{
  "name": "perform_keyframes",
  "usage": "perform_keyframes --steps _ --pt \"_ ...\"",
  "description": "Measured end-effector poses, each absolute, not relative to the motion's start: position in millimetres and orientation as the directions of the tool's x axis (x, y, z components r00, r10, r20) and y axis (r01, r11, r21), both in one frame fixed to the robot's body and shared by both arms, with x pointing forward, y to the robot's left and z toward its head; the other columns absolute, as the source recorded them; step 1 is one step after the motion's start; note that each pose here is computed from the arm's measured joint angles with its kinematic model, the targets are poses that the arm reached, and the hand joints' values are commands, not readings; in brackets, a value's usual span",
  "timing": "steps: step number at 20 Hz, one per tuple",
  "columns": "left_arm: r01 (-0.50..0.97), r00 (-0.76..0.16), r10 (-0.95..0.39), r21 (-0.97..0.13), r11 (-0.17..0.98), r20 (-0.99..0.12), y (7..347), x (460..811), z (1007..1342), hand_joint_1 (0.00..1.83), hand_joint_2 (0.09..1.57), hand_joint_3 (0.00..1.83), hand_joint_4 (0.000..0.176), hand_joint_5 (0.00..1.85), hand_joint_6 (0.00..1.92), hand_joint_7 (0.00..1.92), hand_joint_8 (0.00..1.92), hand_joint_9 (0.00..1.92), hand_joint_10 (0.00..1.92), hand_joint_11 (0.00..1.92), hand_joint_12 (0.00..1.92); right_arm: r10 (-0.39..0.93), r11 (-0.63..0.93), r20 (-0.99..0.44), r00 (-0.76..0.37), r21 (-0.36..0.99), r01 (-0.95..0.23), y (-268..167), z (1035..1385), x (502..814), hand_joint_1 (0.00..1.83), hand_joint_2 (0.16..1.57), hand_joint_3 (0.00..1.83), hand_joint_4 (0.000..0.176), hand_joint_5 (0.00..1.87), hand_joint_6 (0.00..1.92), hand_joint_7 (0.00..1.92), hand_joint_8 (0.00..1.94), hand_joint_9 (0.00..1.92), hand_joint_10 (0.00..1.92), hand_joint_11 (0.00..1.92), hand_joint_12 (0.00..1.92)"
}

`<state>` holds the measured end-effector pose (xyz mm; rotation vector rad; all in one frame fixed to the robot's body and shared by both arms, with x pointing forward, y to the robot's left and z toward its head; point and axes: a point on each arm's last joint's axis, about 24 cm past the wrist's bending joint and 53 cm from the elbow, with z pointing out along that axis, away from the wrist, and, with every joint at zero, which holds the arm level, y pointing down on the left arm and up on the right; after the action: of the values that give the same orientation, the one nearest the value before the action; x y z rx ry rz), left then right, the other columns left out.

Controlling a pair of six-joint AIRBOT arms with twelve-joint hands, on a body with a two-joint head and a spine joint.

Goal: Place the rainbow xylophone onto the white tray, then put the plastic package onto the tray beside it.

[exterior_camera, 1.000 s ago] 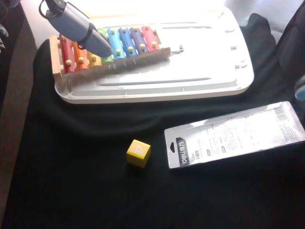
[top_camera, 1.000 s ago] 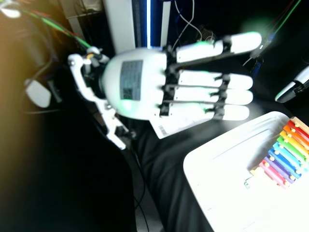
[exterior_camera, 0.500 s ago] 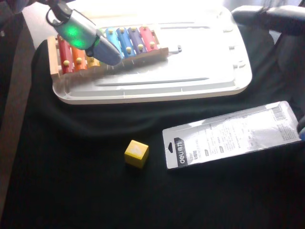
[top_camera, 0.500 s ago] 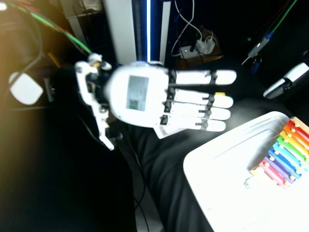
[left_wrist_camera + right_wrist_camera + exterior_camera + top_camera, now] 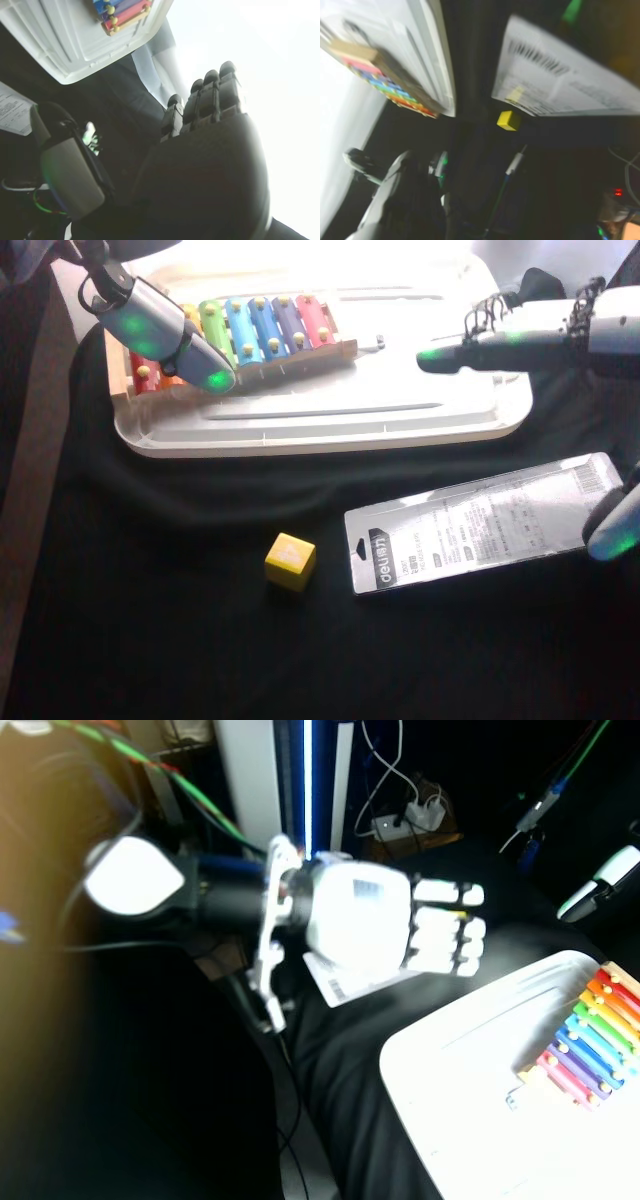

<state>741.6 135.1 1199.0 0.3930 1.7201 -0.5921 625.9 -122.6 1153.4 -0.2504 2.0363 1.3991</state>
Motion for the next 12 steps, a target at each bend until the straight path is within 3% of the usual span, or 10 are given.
perform_keyframes --steps 1,3,4,5,6,7,8,9,11,12 --pt "0.555 -0.232 -0.052 -0.176 0.813 -0.971 135.5 741.5 1197.6 0.69 0.69 0.00 0.176 0.00 0.00 0.00 0.00 0.07 0.02 0.07 0.04 0.183 0.422 -0.607 -0.773 0.759 -0.497 -122.8 1150.3 624.6 0.64 0.58 0.00 0.034 0.00 0.00 0.00 0.00 0.00 0.00 0.00 0.03" --pt "0.553 -0.240 -0.048 -0.177 0.814 -0.970 136.0 740.5 1193.0 0.72 0.69 0.00 0.176 0.00 0.00 0.00 0.00 0.05 0.01 0.07 0.04 0.173 0.428 -0.597 -0.783 0.762 -0.487 -123.1 1146.7 623.0 0.68 0.58 0.00 0.102 0.00 0.00 0.00 0.00 0.00 0.00 0.01 0.01" --pt "0.551 -0.242 -0.047 -0.177 0.816 -0.969 136.5 740.6 1191.9 0.74 0.69 0.00 0.176 0.00 0.00 0.00 0.00 0.03 0.00 0.04 0.02 0.173 0.430 -0.592 -0.787 0.765 -0.481 -123.5 1146.4 623.2 0.70 0.59 0.00 0.108 0.00 0.00 0.00 0.00 0.00 0.00 0.03 0.02" --pt "0.548 -0.245 -0.050 -0.181 0.816 -0.968 137.1 740.7 1191.4 0.73 0.70 0.00 0.176 0.00 0.00 0.00 0.00 0.02 0.00 0.04 0.03 0.160 0.439 -0.592 -0.790 0.759 -0.481 -124.1 1142.8 621.9 0.71 0.61 0.01 0.108 0.00 0.00 0.00 0.00 0.00 0.00 0.05 0.03" --pt "0.548 -0.250 -0.049 -0.183 0.816 -0.967 137.4 740.0 1188.9 0.71 0.69 0.00 0.176 0.00 0.00 0.00 0.00 0.03 0.00 0.05 0.03 0.148 0.447 -0.591 -0.793 0.755 -0.480 -124.4 1139.5 620.6 0.71 0.63 0.01 0.090 0.00 0.00 0.00 0.00 0.00 0.00 0.07 0.05" --pt "0.547 -0.256 -0.046 -0.184 0.817 -0.966 137.9 739.3 1185.5 0.69 0.69 0.00 0.176 0.00 0.00 0.00 0.00 0.04 0.01 0.07 0.04 0.128 0.458 -0.596 -0.793 0.745 -0.486 -125.1 1135.5 618.8 0.70 0.63 0.01 0.087 0.00 0.00 0.00 0.00 0.00 0.00 0.06 0.05" --pt "0.547 -0.266 -0.044 -0.188 0.815 -0.963 136.3 737.2 1181.5 0.70 0.70 0.00 0.176 0.00 0.00 0.00 0.00 0.04 0.01 0.07 0.04 0.122 0.467 -0.593 -0.796 0.742 -0.481 -126.1 1132.7 618.7 0.69 0.65 0.00 0.069 0.00 0.00 0.01 0.01 0.03 0.02 0.05 0.32" --pt "0.547 -0.269 -0.042 -0.188 0.816 -0.962 136.5 736.6 1179.4 0.71 0.70 0.00 0.176 0.00 0.00 0.00 0.00 0.03 0.00 0.05 0.04 0.120 0.475 -0.590 -0.799 0.741 -0.475 -126.9 1130.3 619.0 0.68 0.64 0.01 0.066 0.00 0.00 0.03 0.00 0.07 0.00 0.01 0.57" --pt "0.546 -0.277 -0.052 -0.202 0.813 -0.960 135.8 735.5 1178.1 0.72 0.71 0.00 0.176 0.00 0.00 0.00 0.00 0.03 0.00 0.04 0.03 0.112 0.485 -0.588 -0.801 0.736 -0.472 -127.2 1126.7 618.8 0.72 0.64 0.00 0.060 0.00 0.00 0.06 0.00 0.11 0.00 0.00 0.72" --pt "0.546 -0.278 -0.052 -0.202 0.813 -0.959 136.1 735.3 1177.3 0.71 0.71 0.00 0.176 0.00 0.00 0.00 0.00 0.04 0.00 0.03 0.03 0.105 0.489 -0.587 -0.803 0.733 -0.473 -127.5 1125.1 618.0 0.71 0.64 0.00 0.071 0.00 0.00 0.07 0.00 0.10 0.00 0.00 0.77"
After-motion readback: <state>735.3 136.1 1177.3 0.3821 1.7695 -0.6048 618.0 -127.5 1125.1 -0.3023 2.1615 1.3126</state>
